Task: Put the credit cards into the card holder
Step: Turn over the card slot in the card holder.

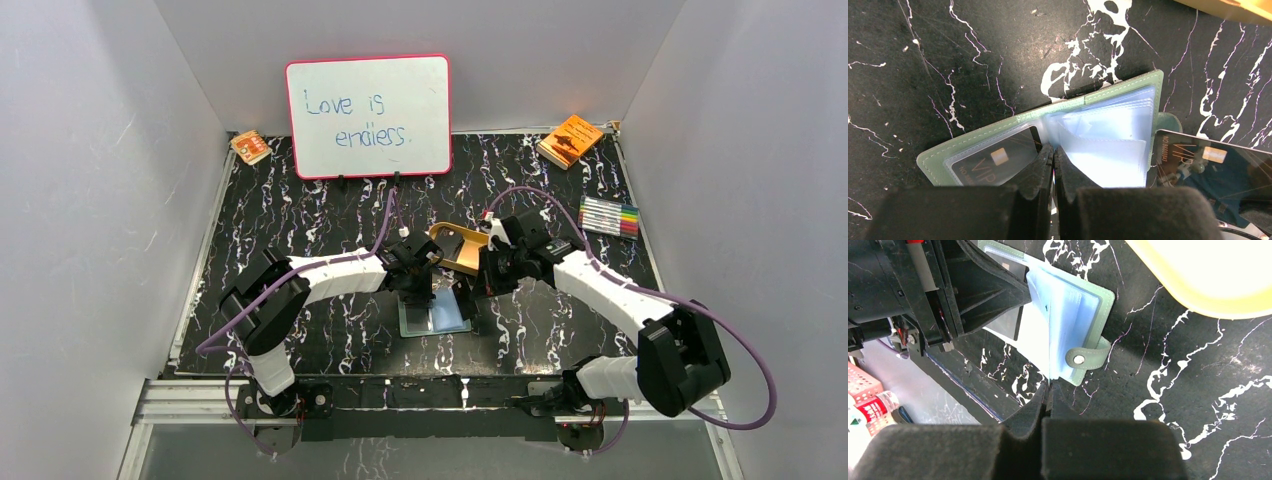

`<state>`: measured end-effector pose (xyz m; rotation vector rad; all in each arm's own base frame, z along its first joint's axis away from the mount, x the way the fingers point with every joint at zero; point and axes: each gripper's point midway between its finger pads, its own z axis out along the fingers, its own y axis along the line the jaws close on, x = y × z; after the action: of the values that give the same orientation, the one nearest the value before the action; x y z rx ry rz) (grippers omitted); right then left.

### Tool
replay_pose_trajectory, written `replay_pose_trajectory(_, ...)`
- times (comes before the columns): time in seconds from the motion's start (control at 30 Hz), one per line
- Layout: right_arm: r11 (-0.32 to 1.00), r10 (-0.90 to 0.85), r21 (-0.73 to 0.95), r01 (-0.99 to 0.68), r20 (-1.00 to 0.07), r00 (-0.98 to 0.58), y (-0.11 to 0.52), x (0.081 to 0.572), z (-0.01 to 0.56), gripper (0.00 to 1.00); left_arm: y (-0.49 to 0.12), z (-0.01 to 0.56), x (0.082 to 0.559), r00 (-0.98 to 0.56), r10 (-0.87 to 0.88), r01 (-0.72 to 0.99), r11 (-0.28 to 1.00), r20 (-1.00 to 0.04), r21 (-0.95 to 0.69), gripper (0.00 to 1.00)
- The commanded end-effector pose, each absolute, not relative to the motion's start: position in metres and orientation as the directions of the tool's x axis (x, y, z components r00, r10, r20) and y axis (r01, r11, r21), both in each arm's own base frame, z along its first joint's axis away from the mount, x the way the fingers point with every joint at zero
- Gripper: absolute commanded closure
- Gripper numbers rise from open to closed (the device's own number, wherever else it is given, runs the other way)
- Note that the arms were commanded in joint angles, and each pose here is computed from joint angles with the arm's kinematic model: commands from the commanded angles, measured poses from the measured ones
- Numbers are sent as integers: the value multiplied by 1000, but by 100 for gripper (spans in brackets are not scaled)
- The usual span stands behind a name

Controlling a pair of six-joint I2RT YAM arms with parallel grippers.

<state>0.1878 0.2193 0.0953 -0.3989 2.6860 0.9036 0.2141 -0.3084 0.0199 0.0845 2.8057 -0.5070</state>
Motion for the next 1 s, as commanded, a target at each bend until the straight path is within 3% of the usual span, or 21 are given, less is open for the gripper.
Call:
replay_pose_trajectory(0.0,735,-195,555,-390,-378,-905,227,196,108,100,-279,-4,200,-968,54,107,972,-246,-209,99)
replay_pose_trajectory(0.97,630,-265,669,-394,-291,-919,243,174,98,100,-286,19,209,-954,61,132,964,-292,-233,98)
